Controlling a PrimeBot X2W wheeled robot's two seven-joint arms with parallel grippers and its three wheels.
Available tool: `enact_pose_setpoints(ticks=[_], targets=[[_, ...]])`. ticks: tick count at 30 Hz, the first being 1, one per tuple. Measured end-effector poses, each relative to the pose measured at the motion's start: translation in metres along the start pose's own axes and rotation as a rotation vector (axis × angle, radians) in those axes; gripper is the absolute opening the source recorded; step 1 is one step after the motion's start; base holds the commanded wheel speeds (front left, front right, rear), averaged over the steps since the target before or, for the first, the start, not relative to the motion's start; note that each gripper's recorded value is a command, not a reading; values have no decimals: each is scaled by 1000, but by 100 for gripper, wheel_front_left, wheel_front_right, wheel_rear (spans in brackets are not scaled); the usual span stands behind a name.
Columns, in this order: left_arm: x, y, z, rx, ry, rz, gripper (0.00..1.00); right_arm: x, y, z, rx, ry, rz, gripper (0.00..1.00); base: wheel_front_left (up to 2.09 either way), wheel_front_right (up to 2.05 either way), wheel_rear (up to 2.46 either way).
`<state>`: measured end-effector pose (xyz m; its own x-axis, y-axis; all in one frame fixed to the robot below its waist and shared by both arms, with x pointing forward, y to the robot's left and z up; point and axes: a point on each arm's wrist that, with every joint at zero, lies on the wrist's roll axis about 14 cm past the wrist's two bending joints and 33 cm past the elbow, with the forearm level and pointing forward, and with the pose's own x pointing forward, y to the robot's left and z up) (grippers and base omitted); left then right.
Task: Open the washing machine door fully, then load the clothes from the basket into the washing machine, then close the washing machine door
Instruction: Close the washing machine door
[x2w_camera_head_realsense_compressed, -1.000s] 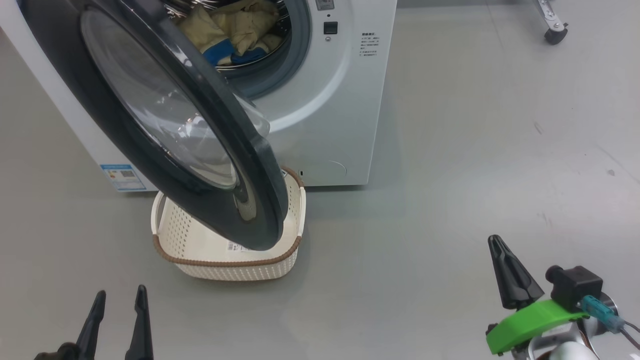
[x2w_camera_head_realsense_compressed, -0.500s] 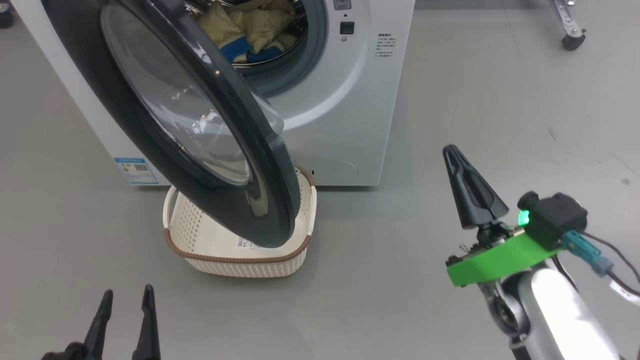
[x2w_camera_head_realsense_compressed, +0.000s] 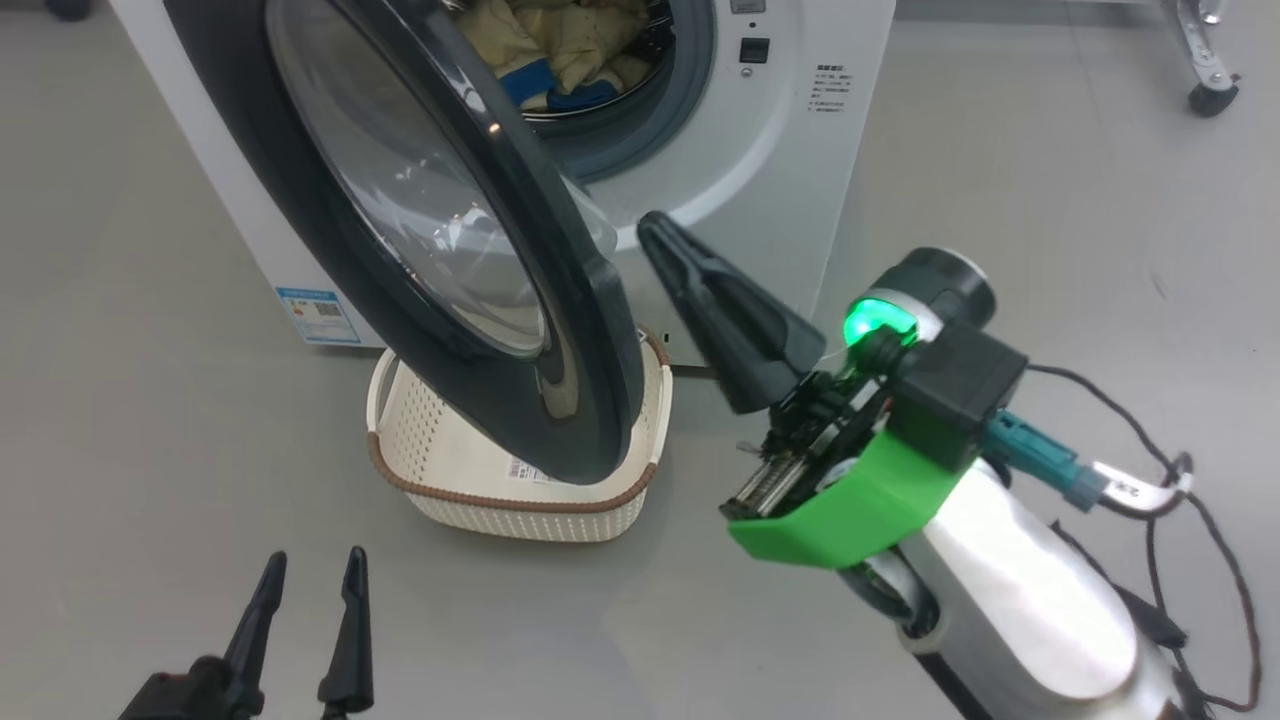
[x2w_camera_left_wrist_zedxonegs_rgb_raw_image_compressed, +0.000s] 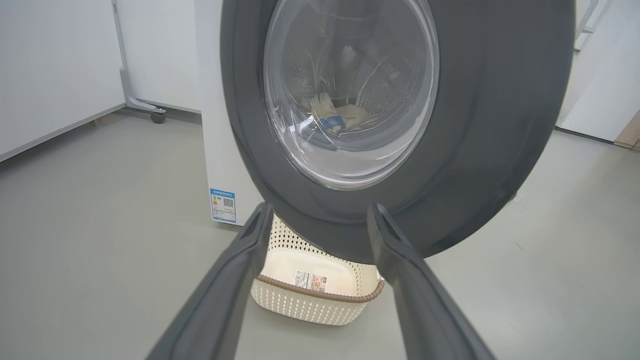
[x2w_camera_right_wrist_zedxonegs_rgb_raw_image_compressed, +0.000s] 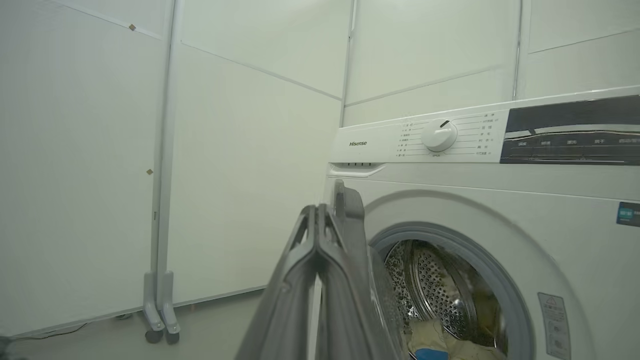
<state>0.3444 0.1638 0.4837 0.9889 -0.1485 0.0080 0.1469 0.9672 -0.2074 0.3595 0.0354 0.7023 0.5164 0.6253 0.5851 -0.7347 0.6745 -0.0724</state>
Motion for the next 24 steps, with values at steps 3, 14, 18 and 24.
enact_pose_setpoints(ticks=[3, 14, 18, 24], targets=[[1, -3, 1, -2, -4, -8, 100, 3, 21, -15, 63, 30, 56, 0, 0, 0, 0], [9, -9, -3, -21, 4, -17, 100, -15, 57, -92, 261, 241, 120, 0, 0, 0, 0], [17, -8, -1, -24, -2, -17, 100, -24, 57, -114, 299, 302, 110, 0, 0, 0, 0], [24, -7, -3, -26, 2, -16, 100, -30, 49, -135, 328, 350, 77, 0, 0, 0, 0]])
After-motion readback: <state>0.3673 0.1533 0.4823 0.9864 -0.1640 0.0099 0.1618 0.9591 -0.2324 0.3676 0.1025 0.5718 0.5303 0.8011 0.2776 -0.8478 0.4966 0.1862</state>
